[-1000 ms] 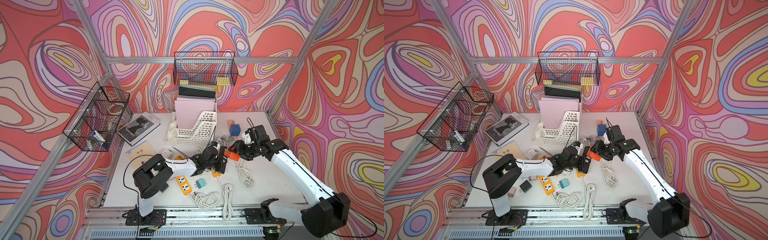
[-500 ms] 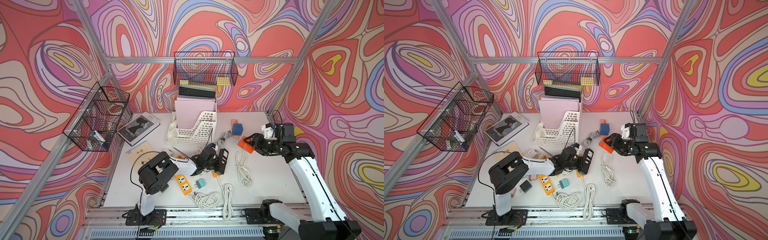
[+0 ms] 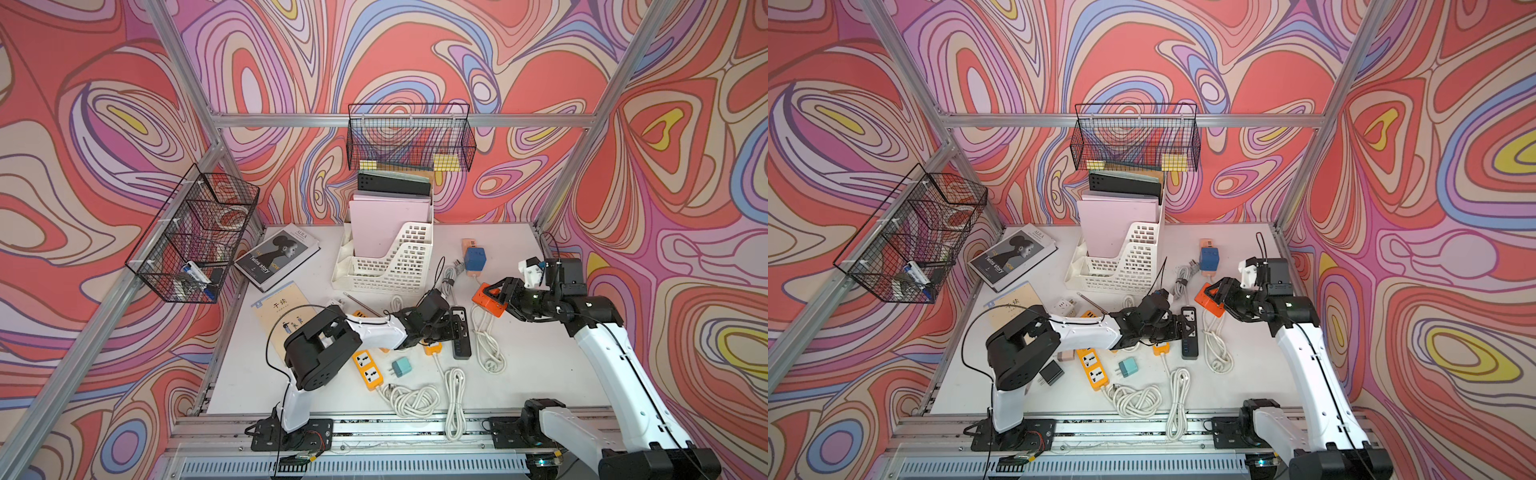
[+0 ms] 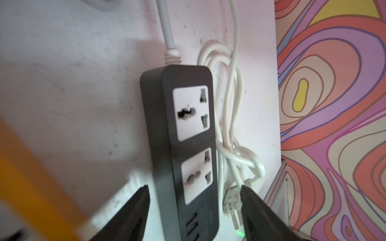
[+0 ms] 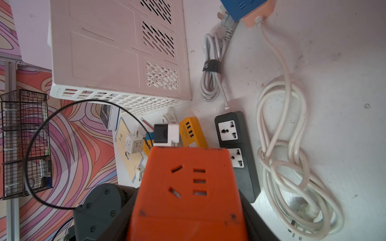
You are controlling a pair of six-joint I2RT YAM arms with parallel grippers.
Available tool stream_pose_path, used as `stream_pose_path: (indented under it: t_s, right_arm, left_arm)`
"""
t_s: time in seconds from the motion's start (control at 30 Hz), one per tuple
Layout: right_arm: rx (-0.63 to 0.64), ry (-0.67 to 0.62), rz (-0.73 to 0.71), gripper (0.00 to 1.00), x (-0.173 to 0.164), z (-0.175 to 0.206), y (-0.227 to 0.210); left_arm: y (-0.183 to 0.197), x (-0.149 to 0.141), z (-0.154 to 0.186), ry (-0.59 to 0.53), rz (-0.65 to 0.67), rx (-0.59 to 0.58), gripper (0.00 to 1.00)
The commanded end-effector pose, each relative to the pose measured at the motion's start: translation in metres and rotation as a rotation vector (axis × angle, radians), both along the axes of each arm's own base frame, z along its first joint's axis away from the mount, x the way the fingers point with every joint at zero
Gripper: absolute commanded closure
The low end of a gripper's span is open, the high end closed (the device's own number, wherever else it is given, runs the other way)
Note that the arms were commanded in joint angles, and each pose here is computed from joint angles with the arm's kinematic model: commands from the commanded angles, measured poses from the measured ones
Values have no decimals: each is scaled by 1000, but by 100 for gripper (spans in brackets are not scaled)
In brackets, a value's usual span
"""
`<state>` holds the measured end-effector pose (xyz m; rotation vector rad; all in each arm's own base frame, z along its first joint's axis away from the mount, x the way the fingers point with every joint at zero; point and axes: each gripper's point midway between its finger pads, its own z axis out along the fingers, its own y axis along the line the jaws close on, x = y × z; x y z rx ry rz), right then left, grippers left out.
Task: Pull the plug off the socket
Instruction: Place the socket at the center of the board, then place the plug at the center of the board.
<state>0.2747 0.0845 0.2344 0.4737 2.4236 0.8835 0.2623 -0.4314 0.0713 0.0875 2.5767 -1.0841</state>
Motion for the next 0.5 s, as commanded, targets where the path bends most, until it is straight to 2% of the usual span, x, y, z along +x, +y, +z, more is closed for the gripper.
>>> stream_pose_path:
  t_s: [0.0,0.07,0.17,0.3,0.4,0.47]
  right_arm:
    - [17,-94,53,79,0,17,7]
    - [78,-122,80,79,0,21,16]
    - [244,-161,120,79,2,25,35]
    - [479,-194,163,79,3,26,57]
    - [529,-186,190,78,-2,16,74]
    - [516,-160,208,77,-6,3,90]
  left_arm:
    - [43,-6,25,-134,-6,121,24]
    - [71,-9,37,-200,20,172,24]
    - [111,-15,54,-285,70,227,23]
    - [160,-20,70,-334,149,258,20]
    - [194,-22,77,-325,226,258,12]
    - [212,-23,81,-325,272,251,6]
